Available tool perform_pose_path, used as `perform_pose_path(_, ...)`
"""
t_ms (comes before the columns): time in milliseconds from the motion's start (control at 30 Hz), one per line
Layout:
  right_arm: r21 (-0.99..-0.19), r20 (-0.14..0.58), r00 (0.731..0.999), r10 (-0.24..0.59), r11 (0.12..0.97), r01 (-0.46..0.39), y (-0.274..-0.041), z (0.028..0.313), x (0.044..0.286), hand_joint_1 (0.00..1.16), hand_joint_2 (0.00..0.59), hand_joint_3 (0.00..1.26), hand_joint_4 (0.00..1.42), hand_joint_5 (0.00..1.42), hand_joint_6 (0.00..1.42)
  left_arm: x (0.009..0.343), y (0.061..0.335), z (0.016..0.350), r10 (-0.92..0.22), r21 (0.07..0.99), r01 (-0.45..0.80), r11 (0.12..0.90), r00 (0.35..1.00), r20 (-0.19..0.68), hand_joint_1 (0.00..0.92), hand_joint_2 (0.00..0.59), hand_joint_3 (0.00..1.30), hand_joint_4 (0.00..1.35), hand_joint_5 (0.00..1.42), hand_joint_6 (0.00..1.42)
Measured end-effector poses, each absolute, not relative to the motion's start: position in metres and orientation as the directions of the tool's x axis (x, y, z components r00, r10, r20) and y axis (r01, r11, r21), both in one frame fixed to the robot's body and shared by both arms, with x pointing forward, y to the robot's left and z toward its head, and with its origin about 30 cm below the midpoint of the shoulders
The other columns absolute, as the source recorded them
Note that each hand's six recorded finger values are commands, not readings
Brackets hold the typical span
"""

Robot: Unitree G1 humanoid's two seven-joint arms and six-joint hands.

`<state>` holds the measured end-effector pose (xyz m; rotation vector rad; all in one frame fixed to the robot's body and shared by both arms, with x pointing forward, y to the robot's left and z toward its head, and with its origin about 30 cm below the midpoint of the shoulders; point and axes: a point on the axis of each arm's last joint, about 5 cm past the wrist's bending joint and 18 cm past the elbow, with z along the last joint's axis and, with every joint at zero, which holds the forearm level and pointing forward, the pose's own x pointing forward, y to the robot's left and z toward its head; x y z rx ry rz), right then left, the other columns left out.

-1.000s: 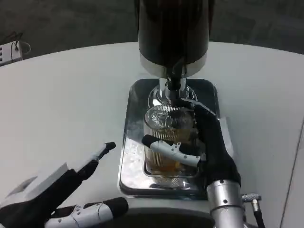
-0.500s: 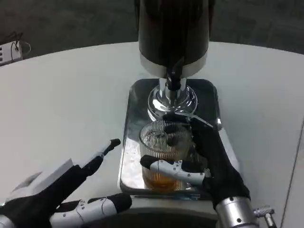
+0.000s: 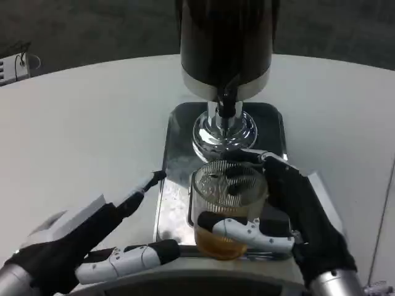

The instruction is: Grasp the cup under the faucet to collect the drink, then remove the cup.

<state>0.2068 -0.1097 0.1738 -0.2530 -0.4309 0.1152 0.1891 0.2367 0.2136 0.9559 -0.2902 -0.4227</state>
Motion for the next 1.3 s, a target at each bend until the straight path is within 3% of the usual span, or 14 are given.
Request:
perform_pose_path(133, -0.263, 0.413, 0.896, 0.164, 0.963, -0.056, -0.121, 0.180, 0.195, 0.99, 0.216, 0.86, 1.11, 1.33, 1.37, 0.194, 0.233, 0.215, -0.494, 0.841, 0.219, 0.494, 0.867, 0.064, 0.000, 0.059, 0.00, 0.00, 0.00, 0.06)
perform_pose_path(833, -0.447, 0.496, 0.835, 0.240, 0.895, 0.008, -0.180, 0.223, 0.161, 0.99, 0.217, 0.88, 1.12, 1.33, 1.37, 0.193, 0.215, 0.224, -0.576, 0.901, 0.177, 0.396, 0.812, 0.094, 0.000, 0.060, 0.00, 0.00, 0.00, 0.03)
perform_pose_path(1300, -0.524, 0.515, 0.797, 0.315, 0.852, 0.002, -0.185, 0.237, 0.148, 0.99, 0.215, 0.88, 1.12, 1.33, 1.37, 0.178, 0.207, 0.227, -0.593, 0.953, 0.117, 0.279, 0.802, 0.075, 0.000, 0.060, 0.00, 0.00, 0.00, 0.00)
